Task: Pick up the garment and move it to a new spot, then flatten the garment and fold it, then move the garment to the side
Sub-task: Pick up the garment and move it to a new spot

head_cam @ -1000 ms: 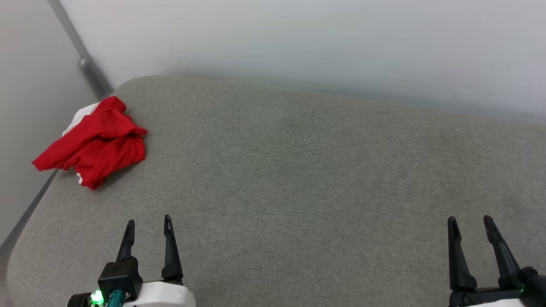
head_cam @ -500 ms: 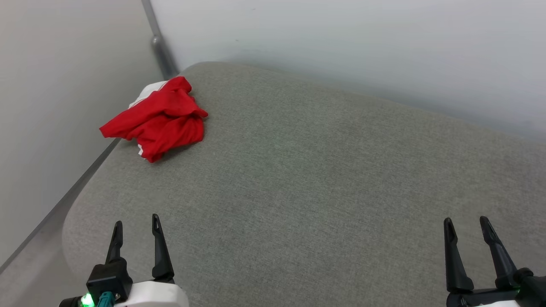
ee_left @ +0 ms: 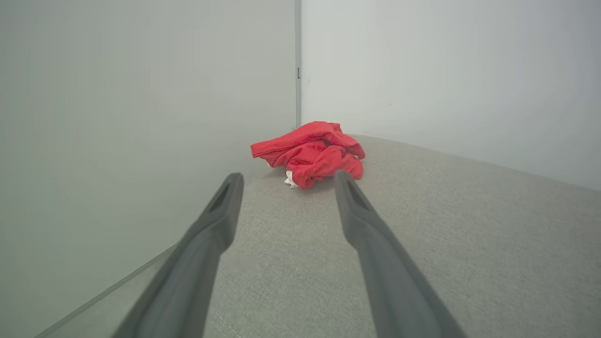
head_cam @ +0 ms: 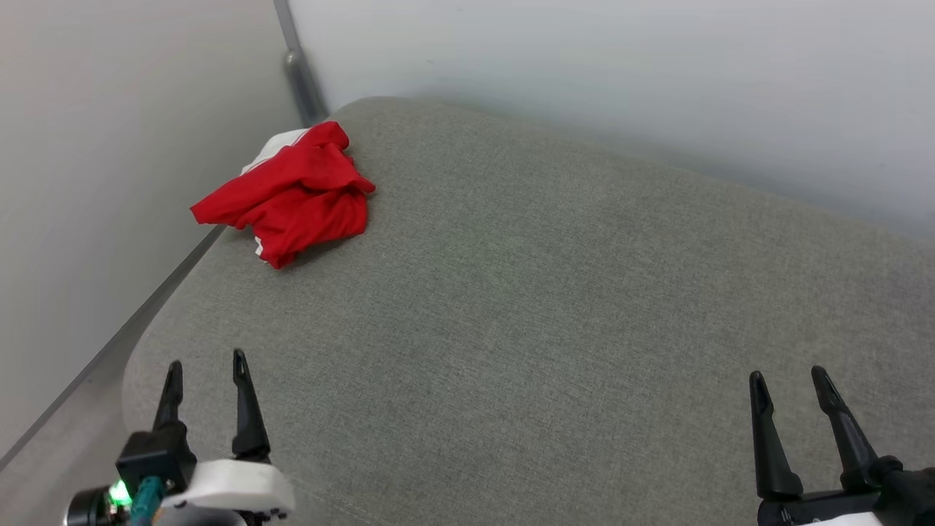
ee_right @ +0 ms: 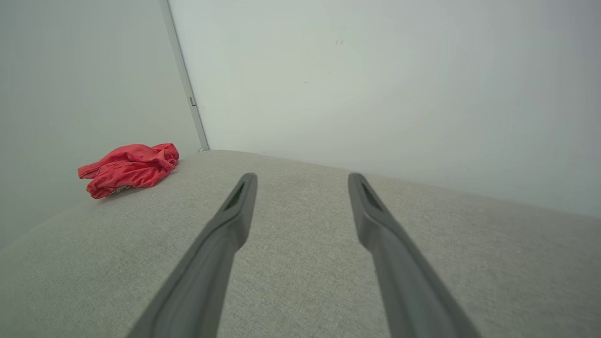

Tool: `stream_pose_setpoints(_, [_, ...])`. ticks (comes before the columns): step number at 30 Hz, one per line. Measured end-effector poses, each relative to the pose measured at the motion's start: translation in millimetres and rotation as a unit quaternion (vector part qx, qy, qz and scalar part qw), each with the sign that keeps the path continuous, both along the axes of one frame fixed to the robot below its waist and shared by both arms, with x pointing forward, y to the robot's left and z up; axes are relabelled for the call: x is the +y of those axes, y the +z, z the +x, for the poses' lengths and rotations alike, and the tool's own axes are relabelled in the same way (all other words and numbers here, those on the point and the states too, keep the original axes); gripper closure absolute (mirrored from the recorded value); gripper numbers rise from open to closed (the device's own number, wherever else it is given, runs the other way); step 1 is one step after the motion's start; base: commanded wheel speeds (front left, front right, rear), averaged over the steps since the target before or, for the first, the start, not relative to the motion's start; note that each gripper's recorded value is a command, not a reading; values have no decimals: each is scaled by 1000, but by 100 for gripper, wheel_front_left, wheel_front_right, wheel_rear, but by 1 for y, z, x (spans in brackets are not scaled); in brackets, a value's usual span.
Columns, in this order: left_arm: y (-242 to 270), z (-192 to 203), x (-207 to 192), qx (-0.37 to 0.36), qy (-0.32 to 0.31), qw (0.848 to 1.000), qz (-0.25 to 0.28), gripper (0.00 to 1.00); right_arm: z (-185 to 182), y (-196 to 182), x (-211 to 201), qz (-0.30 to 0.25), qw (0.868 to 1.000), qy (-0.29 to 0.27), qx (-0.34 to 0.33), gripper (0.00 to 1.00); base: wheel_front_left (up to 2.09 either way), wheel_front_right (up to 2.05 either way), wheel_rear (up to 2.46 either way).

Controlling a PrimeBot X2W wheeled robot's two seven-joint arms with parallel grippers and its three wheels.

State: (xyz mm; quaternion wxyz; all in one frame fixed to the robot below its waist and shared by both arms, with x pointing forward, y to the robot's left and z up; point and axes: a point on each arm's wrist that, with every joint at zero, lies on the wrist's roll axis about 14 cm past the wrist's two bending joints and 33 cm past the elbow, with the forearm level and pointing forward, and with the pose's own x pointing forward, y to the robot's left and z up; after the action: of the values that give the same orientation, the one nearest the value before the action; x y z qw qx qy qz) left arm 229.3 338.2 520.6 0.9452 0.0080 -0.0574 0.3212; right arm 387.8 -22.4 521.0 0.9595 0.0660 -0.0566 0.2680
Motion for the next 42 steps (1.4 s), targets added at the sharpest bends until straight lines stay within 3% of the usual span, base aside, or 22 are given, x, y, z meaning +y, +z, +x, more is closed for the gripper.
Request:
stream_pose_setpoints(11, [79,65,63,-67,3,995,79,0,28,-3,-6,-8,1000,-19,-18,0,0,0,0])
stream_pose_setpoints(18, [139,132,89,-90,-24,982,164,0,61,-8,-16,-16,998,-44,-39,0,0,0,0])
stream_pose_setpoints(20, [140,172,104,-78,-40,982,167,0,76,-18,-24,-19,997,-59,-42,0,0,0,0])
stream_pose_setpoints(24, [143,214,125,-70,-46,986,145,0,89,-27,-28,-31,996,-68,-50,0,0,0,0])
stream_pose_setpoints(27, [137,237,143,-69,-43,992,95,0,95,-36,-35,-39,995,-79,-48,0,0,0,0])
stream_pose_setpoints(34, [95,281,164,39,-57,997,37,0,103,-58,-51,-62,992,-99,-39,0,0,0,0])
stream_pose_setpoints(36, [73,289,166,83,-63,994,18,0,104,-64,-53,-67,992,-101,-36,0,0,0,0])
stream_pose_setpoints(38, [36,293,165,137,-68,988,-37,0,105,-69,-53,-71,992,-100,-34,0,0,0,0])
stream_pose_setpoints(40, [-3,294,159,187,-75,974,-106,0,107,-72,-53,-73,992,-101,-34,0,0,0,0])
stream_pose_setpoints(42, [-25,293,155,224,-80,961,-140,0,108,-74,-52,-75,992,-99,-38,0,0,0,0])
